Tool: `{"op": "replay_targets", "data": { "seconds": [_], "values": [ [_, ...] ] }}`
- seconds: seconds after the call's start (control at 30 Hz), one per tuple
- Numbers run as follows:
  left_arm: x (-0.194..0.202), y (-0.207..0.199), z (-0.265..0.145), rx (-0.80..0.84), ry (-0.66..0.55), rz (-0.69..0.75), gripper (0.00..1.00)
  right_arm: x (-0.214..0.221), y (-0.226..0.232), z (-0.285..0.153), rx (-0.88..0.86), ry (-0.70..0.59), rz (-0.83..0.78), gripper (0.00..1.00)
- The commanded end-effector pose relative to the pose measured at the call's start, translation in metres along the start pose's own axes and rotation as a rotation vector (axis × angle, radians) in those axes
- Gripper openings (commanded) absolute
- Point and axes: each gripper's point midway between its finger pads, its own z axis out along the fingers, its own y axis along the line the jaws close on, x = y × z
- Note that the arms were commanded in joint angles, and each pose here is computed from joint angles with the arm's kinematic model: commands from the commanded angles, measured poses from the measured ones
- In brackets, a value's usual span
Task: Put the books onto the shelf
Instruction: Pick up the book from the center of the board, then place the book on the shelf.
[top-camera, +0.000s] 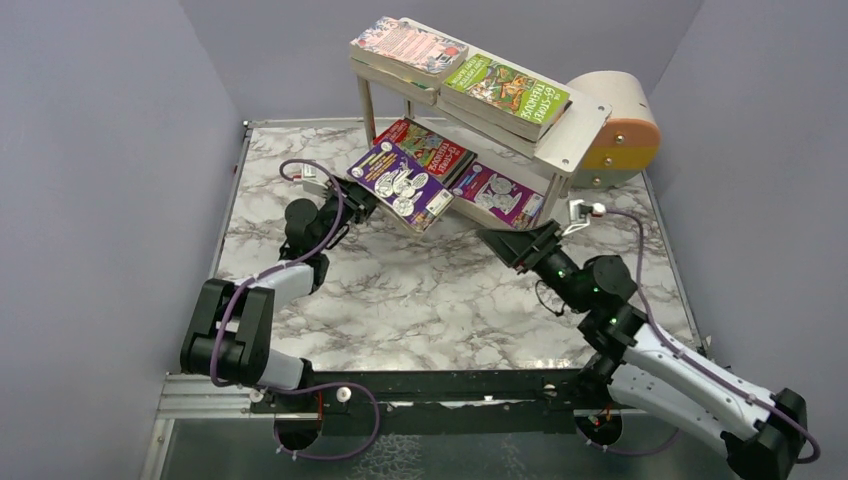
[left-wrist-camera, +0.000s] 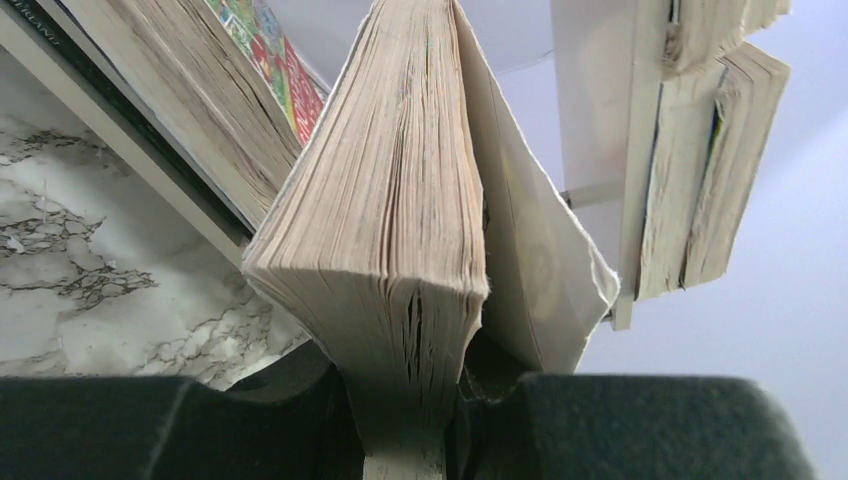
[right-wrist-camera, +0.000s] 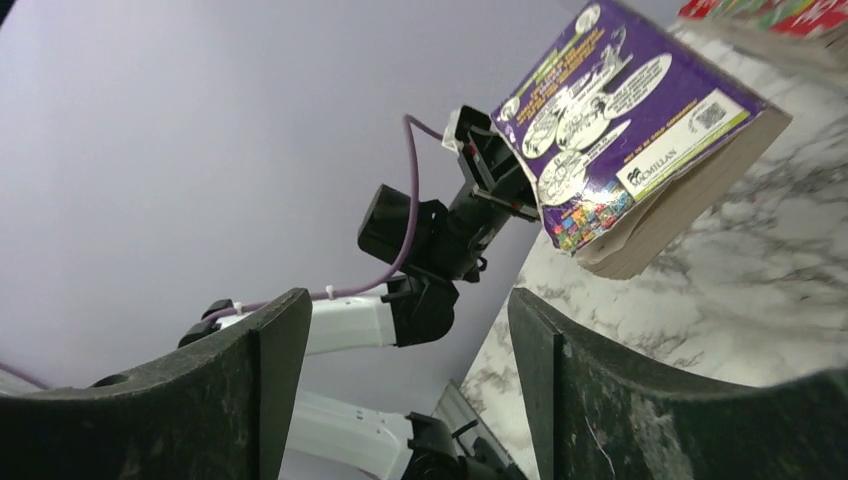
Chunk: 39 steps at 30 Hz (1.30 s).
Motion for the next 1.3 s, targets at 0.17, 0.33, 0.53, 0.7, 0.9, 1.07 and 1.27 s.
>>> {"op": "replay_targets", "data": {
  "seconds": [0.17, 0.33, 0.53, 0.7, 0.9, 1.07, 1.27],
  "values": [
    [0.006, -0.046, 0.035, 0.111, -0.037, 0.035, 0.00, -0.047, -0.038, -0.037, 0.371, -0.102, -0.277, 0.73],
    [0.026, -0.046, 0.056, 0.063, -0.086, -0.016, 0.00, -0.068, -0.026, -0.042, 0.386, -0.166, -0.344, 0.73],
    [0.053, -0.047, 0.089, 0.003, -0.137, -0.044, 0.00, -0.094, -0.006, -0.049, 0.405, -0.219, -0.434, 0.75],
    [0.086, -0.052, 0.113, -0.020, -0.153, -0.087, 0.00, -0.110, 0.013, -0.061, 0.391, -0.252, -0.489, 0.77],
    [0.120, -0.046, 0.128, -0.062, -0.220, -0.104, 0.00, -0.128, 0.026, -0.081, 0.390, -0.309, -0.554, 0.79],
    [0.140, -0.049, 0.138, -0.068, -0.249, -0.121, 0.00, -0.134, 0.033, -0.092, 0.383, -0.329, -0.568, 0.79],
    [0.159, -0.043, 0.151, -0.076, -0.224, -0.133, 0.00, -0.136, 0.037, -0.102, 0.369, -0.345, -0.567, 0.79]
  ]
}}
